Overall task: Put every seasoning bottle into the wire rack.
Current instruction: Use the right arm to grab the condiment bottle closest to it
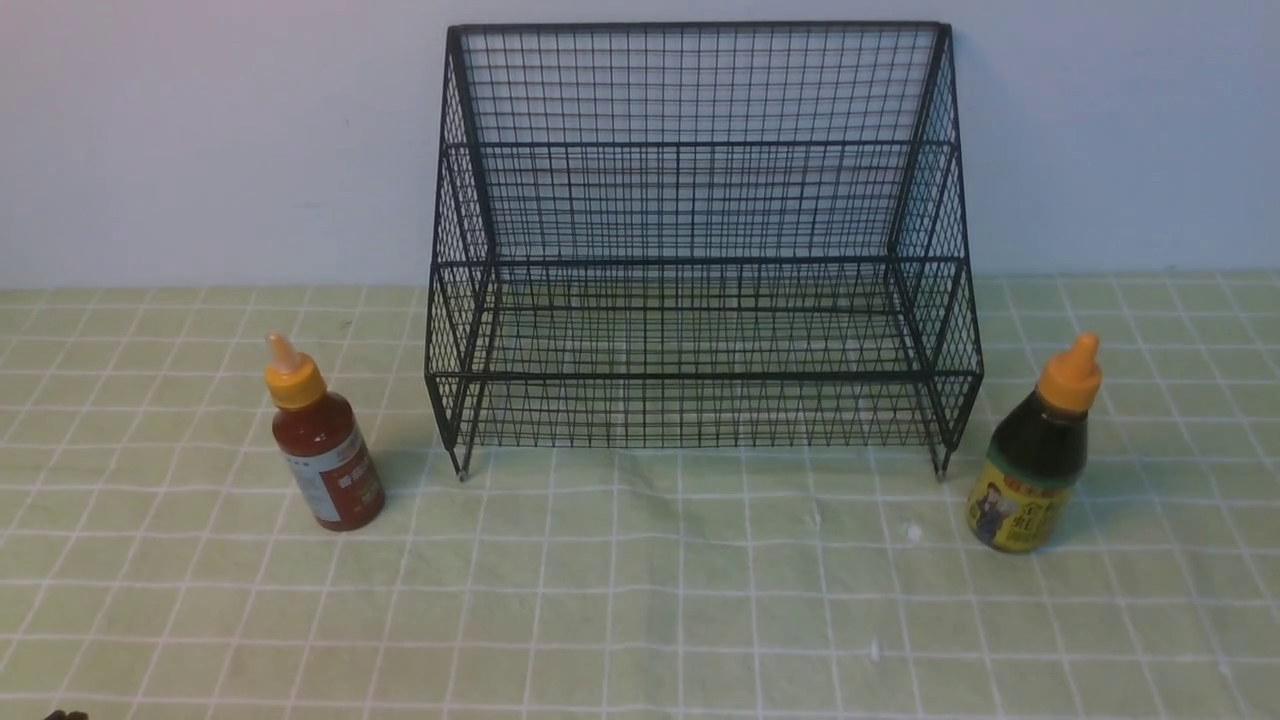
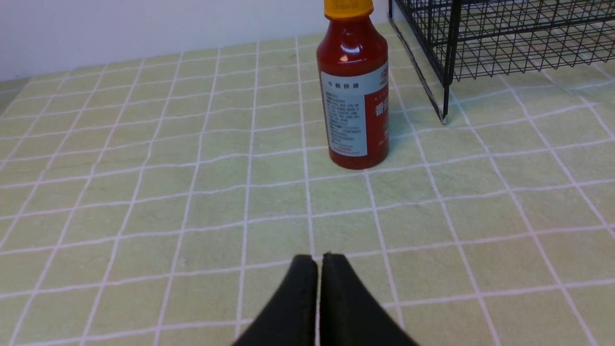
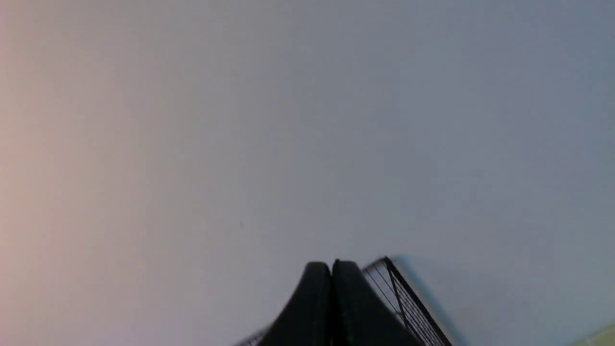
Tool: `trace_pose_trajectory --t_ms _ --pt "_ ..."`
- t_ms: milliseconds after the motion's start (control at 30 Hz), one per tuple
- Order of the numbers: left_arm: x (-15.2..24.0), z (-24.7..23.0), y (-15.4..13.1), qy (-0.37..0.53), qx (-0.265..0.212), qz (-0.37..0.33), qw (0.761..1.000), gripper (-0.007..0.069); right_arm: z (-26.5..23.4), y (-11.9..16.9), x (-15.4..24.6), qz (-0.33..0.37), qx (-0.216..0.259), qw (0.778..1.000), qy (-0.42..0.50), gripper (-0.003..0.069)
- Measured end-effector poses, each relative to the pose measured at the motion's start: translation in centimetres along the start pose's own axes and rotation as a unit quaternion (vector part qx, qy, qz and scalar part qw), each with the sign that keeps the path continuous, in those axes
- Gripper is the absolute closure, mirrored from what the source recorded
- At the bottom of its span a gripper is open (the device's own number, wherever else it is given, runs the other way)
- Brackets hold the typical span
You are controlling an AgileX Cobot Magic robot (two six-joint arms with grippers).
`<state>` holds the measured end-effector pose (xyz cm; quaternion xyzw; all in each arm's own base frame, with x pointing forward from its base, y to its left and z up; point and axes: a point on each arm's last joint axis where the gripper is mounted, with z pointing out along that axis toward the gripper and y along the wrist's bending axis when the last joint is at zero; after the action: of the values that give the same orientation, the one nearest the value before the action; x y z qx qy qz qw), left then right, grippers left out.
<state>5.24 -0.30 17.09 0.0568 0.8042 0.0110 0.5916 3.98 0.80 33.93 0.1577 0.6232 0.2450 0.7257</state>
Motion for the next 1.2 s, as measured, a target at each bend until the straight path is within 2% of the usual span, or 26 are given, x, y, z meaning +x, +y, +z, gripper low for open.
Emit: trace_pose_trajectory --t_ms 33,100,133,167,200,267,333,467,533,567,633,667,700,767,833,900,1200 --pt "0.0 0.0 0.0 0.000 0.000 0.000 1.000 0.0632 0.5 0.9 -1.0 -0.033 0.006 0.999 0.028 0.0671" --pt "0.0 0.0 0.0 0.000 0.000 0.000 1.000 0.0632 2.8 1.7 -2.0 -0.089 0.038 0.985 0.145 0.0671" --pt "0.0 0.0 0.0 0.000 0.000 0.000 1.000 0.0632 3.0 1.9 -2.2 -0.092 0.038 0.984 0.146 0.0671" --pt "0.0 0.0 0.0 0.000 0.000 0.000 1.000 0.0632 4.9 2.3 -2.7 -0.123 0.055 0.963 0.231 0.0671" --pt "0.0 0.0 0.0 0.000 0.000 0.000 1.000 0.0632 5.0 2.2 -2.6 -0.126 0.059 0.958 0.250 0.0671" --pt "0.0 0.0 0.0 0.000 0.000 0.000 1.000 0.0632 8.9 2.3 -2.9 -0.141 0.081 0.916 0.367 0.0669" --pt "0.0 0.0 0.0 0.000 0.000 0.000 1.000 0.0632 11.2 2.3 -3.2 -0.143 0.087 0.900 0.402 0.0655" --pt "0.0 0.0 0.0 0.000 0.000 0.000 1.000 0.0632 15.4 1.6 -2.9 -0.147 0.093 0.881 0.440 0.0589" --pt "0.0 0.0 0.0 0.000 0.000 0.000 1.000 0.0632 18.8 0.9 -2.3 -0.157 0.092 0.868 0.462 0.0503" --pt "0.0 0.0 0.0 0.000 0.000 0.000 1.000 0.0632 19.0 0.9 -2.4 -0.159 0.090 0.868 0.462 0.0488" --pt "0.0 0.0 0.0 0.000 0.000 0.000 1.000 0.0632 21.2 0.6 -1.6 -0.168 0.083 0.857 0.479 0.0414" --pt "0.0 0.0 0.0 0.000 0.000 0.000 1.000 0.0632 22.6 0.6 -0.7 -0.175 0.075 0.850 0.491 0.0346" --pt "0.0 0.0 0.0 0.000 0.000 0.000 1.000 0.0632 22.9 0.5 -0.3 -0.176 0.073 0.847 0.496 0.0337" --pt "0.0 0.0 0.0 0.000 0.000 0.000 1.000 0.0632 24.8 0.4 1.3 -0.191 0.066 0.836 0.510 0.0250" --pt "0.0 0.0 0.0 0.000 0.000 0.000 1.000 0.0632 26.8 -0.6 3.9 -0.200 0.079 0.814 0.540 0.0151" --pt "0.0 0.0 0.0 0.000 0.000 0.000 1.000 0.0632 27.9 -1.7 5.7 -0.192 0.092 0.800 0.561 0.0106" --pt "0.0 0.0 0.0 0.000 0.000 0.000 1.000 0.0632 29.8 -4.9 10.5 -0.175 0.124 0.758 0.616 0.0097"
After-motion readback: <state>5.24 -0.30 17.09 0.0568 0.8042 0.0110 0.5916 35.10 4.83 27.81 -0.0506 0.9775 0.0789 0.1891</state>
